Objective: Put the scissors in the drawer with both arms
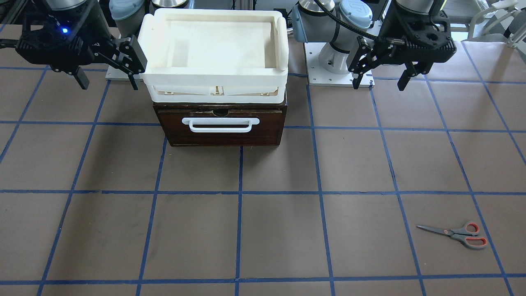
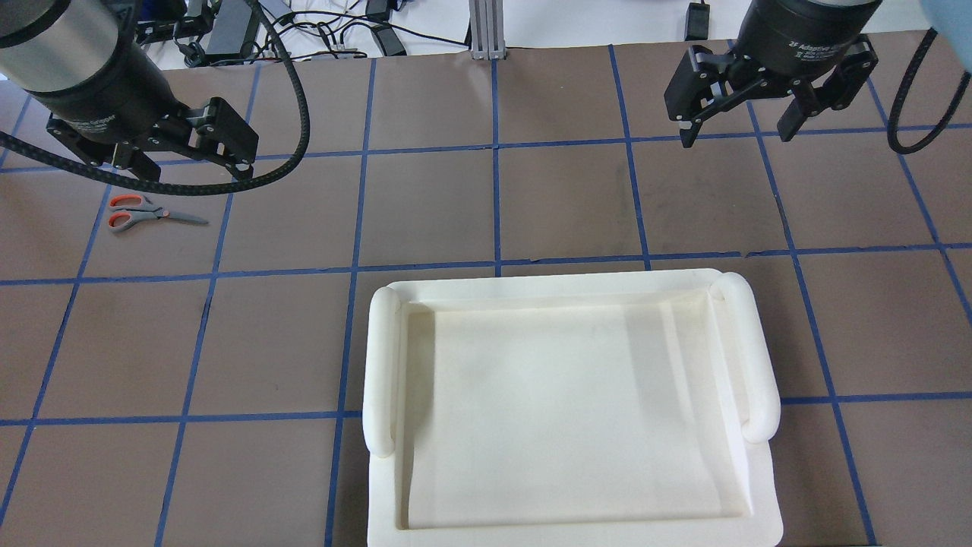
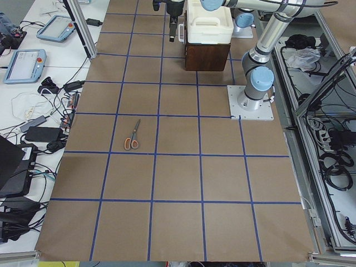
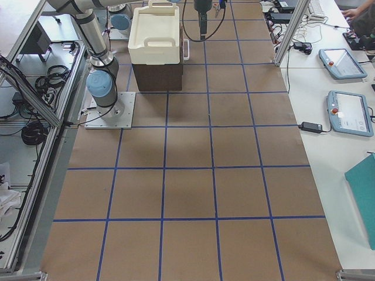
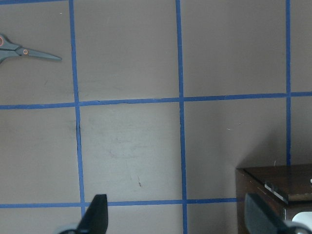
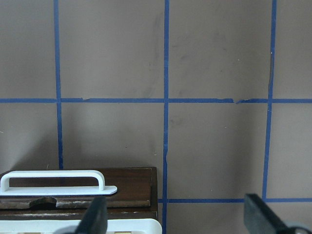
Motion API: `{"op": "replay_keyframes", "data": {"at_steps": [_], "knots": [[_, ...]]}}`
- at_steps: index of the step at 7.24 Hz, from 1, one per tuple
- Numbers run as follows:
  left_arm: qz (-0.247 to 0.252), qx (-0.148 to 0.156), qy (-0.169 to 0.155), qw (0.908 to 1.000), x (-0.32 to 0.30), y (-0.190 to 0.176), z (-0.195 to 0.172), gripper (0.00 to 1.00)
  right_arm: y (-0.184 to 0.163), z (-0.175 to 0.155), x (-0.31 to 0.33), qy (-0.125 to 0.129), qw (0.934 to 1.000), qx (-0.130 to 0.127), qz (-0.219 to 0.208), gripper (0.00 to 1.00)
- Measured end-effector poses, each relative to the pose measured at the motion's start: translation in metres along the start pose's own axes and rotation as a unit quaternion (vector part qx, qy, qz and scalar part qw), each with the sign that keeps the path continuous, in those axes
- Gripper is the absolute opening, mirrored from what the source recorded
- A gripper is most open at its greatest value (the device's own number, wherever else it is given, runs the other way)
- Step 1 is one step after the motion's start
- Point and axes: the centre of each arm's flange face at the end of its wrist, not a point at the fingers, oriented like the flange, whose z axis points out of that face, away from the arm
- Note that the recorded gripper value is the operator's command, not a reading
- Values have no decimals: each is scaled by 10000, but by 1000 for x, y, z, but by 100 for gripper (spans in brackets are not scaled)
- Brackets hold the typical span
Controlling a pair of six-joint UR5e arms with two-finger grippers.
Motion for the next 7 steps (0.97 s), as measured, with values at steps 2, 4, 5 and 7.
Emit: {"op": "replay_keyframes", "data": {"at_steps": [2, 4, 5, 7], "knots": [[160, -53, 34, 9999, -6, -9, 11, 100, 0, -2, 0, -15, 9997, 87, 236, 100], [451, -339, 79, 9984, -31, -27, 51, 100, -3, 1, 0, -74, 9942, 70, 1075, 100], [536, -512, 108, 9972, -47, -41, 81, 100, -6, 5, 0, -83, 9850, 25, 1724, 100], [695, -757, 151, 9946, -80, -73, 155, 100, -13, 13, -6, -69, 9550, -51, 2964, 100]]}}
